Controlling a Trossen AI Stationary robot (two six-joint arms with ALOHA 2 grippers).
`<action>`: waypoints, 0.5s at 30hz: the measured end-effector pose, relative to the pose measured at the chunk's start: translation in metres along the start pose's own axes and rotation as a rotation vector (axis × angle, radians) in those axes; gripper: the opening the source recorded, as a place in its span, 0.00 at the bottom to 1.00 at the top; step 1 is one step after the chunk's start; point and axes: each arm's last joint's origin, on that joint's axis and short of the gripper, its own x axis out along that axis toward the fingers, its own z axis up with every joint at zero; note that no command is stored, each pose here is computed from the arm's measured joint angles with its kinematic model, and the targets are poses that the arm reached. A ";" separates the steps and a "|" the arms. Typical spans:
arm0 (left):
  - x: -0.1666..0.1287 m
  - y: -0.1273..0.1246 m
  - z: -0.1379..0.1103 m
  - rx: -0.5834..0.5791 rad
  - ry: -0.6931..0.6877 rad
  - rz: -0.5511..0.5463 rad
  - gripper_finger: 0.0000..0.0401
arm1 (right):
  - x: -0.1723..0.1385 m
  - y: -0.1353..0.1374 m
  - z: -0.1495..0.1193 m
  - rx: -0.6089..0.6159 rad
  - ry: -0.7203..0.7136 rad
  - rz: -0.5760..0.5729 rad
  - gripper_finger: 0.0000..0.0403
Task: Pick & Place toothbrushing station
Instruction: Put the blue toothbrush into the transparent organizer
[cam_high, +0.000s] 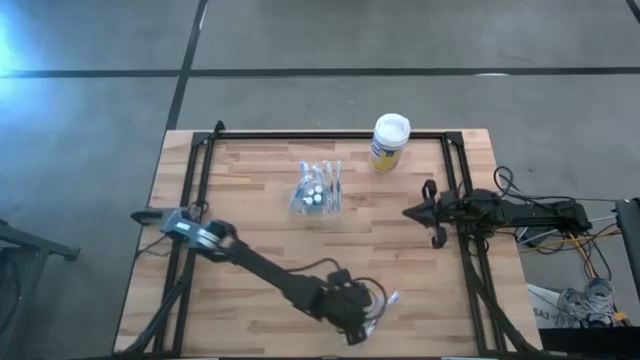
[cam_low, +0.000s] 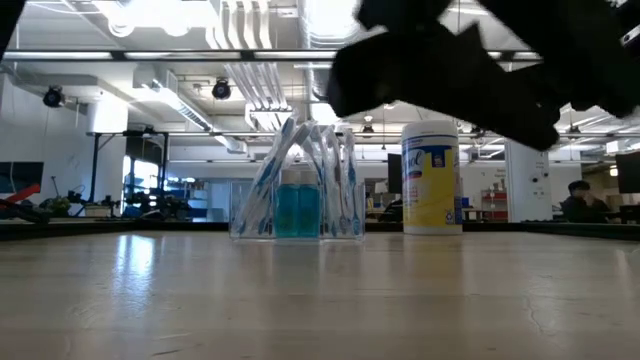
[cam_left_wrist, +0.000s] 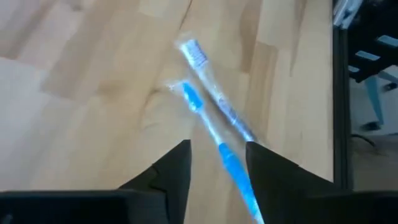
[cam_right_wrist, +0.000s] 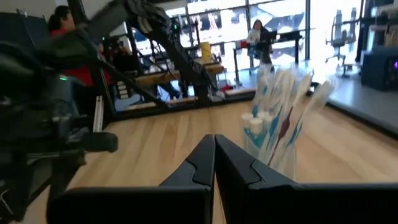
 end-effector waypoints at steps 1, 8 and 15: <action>0.006 -0.004 0.003 -0.006 0.018 0.005 0.40 | 0.000 0.000 -0.001 0.005 0.011 -0.002 0.02; 0.034 -0.022 0.015 -0.023 0.078 -0.062 0.46 | 0.000 0.001 -0.004 0.024 0.045 0.047 0.02; 0.047 0.006 -0.001 -0.133 0.124 0.013 0.48 | 0.000 0.002 -0.004 0.025 0.053 0.073 0.02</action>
